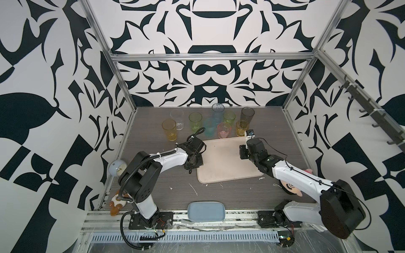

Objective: Place the glasses into the tray
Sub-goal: Move the tray to the center of the table.

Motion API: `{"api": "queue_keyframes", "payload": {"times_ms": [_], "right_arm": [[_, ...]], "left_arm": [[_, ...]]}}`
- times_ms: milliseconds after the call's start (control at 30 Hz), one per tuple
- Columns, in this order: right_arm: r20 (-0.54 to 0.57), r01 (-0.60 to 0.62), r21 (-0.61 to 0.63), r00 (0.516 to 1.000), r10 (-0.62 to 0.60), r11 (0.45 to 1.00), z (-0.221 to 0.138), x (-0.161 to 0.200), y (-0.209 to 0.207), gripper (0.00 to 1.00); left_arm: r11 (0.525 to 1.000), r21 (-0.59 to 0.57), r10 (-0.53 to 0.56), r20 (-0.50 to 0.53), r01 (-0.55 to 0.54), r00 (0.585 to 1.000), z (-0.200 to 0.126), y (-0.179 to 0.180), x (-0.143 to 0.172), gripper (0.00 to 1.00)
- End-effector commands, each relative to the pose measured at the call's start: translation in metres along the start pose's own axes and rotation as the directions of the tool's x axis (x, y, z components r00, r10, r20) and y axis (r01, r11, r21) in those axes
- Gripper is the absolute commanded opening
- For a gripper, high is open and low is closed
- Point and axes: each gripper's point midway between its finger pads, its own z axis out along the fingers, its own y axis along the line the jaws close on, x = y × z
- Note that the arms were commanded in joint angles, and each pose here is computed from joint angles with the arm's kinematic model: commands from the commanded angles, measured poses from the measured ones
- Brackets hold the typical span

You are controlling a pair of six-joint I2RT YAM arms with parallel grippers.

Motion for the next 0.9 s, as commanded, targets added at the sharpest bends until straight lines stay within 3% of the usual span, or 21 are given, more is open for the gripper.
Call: {"api": "queue_keyframes", "payload": {"times_ms": [0, 300, 600, 867], "right_arm": [[0.061, -0.01, -0.022, 0.998, 0.012, 1.0, -0.005, -0.024, 0.007, 0.45], [0.067, -0.01, -0.025, 0.998, 0.011, 1.0, -0.006, -0.024, 0.007, 0.45], [0.077, -0.013, -0.025, 0.997, 0.015, 1.0, -0.008, -0.026, 0.006, 0.45], [0.09, -0.015, -0.03, 0.996, 0.018, 0.999, -0.01, -0.026, 0.005, 0.45]], "left_arm": [[0.997, -0.066, 0.031, -0.052, -0.034, 0.998, -0.009, 0.031, 0.009, 0.01], [0.993, -0.038, 0.105, -0.113, -0.11, 0.988, -0.029, 0.068, 0.017, 0.0], [0.982, -0.007, 0.189, -0.076, -0.19, 0.979, -0.036, 0.066, 0.011, 0.0], [0.992, -0.068, 0.103, -0.074, -0.108, 0.992, -0.03, 0.085, 0.001, 0.0]]}}
